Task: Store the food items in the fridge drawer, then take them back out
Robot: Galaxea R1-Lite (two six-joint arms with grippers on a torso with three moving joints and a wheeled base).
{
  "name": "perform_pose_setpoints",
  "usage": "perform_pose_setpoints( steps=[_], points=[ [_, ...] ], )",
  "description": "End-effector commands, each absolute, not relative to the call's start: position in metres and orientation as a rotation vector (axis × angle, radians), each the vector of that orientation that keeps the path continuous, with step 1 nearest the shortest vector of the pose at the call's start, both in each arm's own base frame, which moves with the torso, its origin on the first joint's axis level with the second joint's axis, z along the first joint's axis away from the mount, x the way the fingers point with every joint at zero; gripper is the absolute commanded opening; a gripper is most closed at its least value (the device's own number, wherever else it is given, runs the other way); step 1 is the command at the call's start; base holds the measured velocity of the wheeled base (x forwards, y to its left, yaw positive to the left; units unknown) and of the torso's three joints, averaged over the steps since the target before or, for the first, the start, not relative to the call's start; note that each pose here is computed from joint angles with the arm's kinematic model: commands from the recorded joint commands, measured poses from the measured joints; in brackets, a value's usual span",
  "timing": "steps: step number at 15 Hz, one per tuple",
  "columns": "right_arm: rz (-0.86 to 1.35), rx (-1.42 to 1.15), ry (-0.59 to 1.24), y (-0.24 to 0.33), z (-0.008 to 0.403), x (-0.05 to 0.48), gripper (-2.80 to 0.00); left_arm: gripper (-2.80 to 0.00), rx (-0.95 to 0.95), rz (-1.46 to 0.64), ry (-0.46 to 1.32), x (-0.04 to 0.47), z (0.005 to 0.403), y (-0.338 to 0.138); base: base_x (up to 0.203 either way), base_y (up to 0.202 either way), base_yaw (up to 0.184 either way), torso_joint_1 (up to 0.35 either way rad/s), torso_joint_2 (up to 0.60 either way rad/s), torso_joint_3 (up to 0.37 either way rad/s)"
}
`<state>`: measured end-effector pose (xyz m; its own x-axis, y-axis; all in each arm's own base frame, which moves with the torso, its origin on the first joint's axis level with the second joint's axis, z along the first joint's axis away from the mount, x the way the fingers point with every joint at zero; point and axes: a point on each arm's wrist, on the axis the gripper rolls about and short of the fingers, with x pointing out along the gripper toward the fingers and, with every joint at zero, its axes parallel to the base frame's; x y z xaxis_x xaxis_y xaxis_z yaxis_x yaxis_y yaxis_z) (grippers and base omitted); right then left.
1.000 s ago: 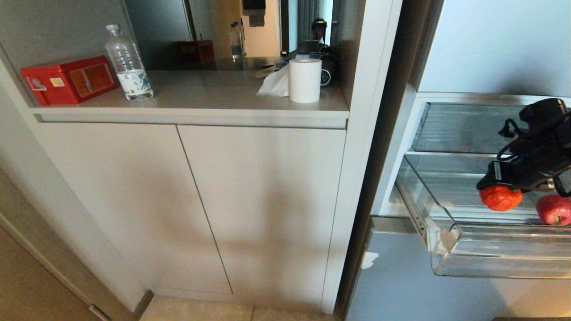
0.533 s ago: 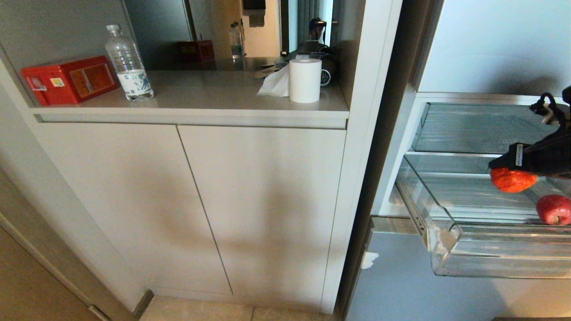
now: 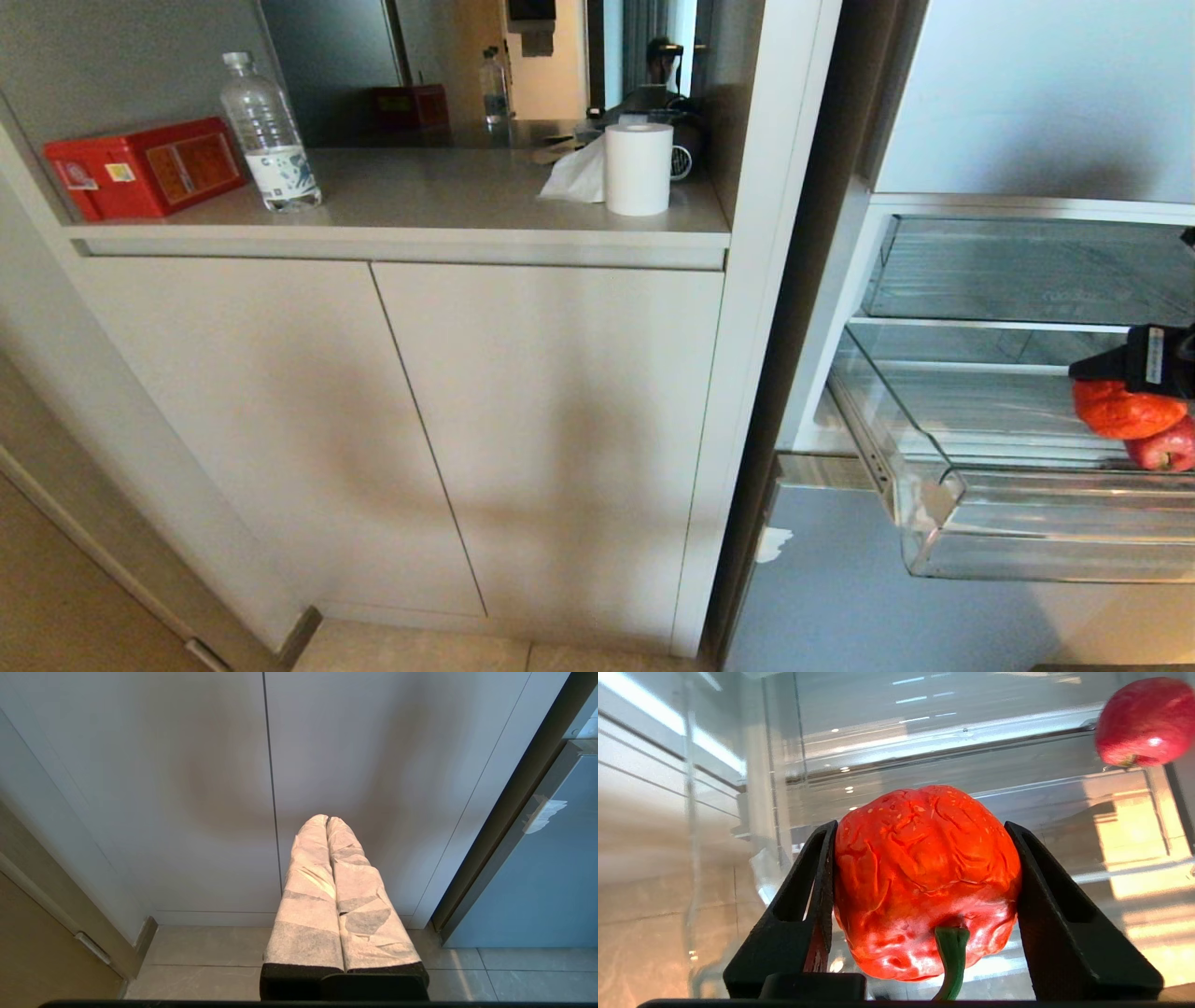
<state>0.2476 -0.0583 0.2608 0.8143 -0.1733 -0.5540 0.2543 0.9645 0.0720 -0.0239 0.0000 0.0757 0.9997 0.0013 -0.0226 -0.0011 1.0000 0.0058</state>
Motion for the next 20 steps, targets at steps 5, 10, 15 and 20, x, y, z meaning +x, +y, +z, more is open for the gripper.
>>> perform_pose_setpoints(
  steps=[5, 10, 15, 20],
  points=[
    [-0.225, 0.135, 0.335, -0.038, 0.307, 0.162, -2.8, -2.8, 0.006, 0.001, 0.025, -0.024, 0.076, 0.0, 0.0, 0.0, 0.0, 0.0, 0.0, 0.0],
    [-0.217, 0.112, 0.134, -0.017, 0.299, 0.074, -2.8, -2.8, 0.006, 0.001, 0.023, -0.024, 0.076, 0.0, 0.0, 0.0, 0.0, 0.0, 0.0, 0.0],
    [-0.181, 0.047, -0.045, -0.002, 0.231, 0.015, -2.8, -2.8, 0.006, 0.003, 0.025, -0.024, 0.076, 0.0, 0.0, 0.0, 0.0, 0.0, 0.0, 0.0],
    [-0.077, 0.013, 0.049, -0.001, 0.153, 0.008, -2.8, -2.8, 0.006, 0.001, 0.024, -0.024, 0.076, 0.0, 0.0, 0.0, 0.0, 0.0, 0.0, 0.0]
  ],
)
